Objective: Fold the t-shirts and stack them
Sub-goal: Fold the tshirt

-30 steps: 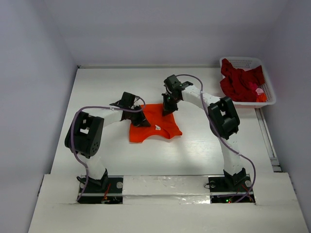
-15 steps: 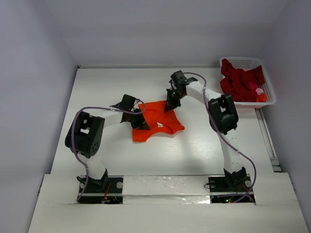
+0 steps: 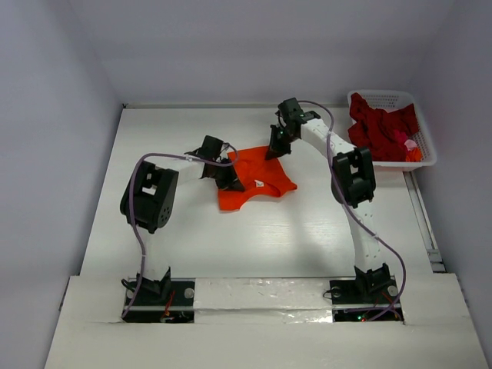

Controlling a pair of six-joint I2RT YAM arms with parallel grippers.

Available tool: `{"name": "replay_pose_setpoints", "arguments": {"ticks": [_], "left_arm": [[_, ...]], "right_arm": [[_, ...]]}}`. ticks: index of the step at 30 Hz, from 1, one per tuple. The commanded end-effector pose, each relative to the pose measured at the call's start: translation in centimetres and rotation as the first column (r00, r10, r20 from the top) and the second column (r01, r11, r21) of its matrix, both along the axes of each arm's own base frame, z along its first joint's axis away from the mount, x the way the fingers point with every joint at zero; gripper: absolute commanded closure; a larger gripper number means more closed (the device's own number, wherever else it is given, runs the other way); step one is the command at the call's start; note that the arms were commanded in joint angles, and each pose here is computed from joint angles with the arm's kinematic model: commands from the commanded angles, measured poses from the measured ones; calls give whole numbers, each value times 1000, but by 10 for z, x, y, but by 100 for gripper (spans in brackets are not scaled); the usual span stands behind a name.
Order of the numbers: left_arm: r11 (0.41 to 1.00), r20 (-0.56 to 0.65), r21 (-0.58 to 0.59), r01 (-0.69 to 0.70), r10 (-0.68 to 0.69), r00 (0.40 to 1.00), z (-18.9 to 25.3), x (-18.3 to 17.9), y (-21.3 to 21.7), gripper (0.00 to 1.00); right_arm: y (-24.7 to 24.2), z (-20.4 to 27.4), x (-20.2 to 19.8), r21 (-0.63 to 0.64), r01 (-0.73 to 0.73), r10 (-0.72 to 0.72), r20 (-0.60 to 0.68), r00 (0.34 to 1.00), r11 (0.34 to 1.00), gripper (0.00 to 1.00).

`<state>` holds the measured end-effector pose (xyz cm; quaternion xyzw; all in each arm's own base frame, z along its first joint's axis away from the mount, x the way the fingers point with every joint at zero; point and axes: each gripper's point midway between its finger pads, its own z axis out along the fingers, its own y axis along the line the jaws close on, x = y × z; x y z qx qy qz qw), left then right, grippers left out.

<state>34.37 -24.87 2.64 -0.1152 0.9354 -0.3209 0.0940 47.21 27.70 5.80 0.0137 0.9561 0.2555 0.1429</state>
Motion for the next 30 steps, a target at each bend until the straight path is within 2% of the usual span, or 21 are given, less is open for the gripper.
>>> {"name": "replay_pose_setpoints", "arguments": {"ticks": [1, 6, 19, 26, 30], "left_arm": [[1000, 40, 23, 15, -16, 999, 7, 20, -4, 100], [999, 39, 41, -4, 3, 999, 3, 36, 6, 100], [996, 36, 72, -46, 43, 998, -2, 46, 38, 100], [998, 45, 53, -39, 37, 998, 6, 49, 35, 100], [998, 89, 42, -45, 41, 995, 28, 54, 34, 100]], "right_arm": [[3, 12, 7, 7, -9, 9, 25, 1000, 1000, 100], [-8, 11, 15, 9, 23, -23, 26, 999, 1000, 100], [-17, 12, 18, 20, 44, -45, 27, 999, 999, 100], [-16, 14, 18, 28, 46, -46, 31, 998, 999, 100], [-15, 20, 16, 39, 40, -41, 33, 999, 998, 100]]}}
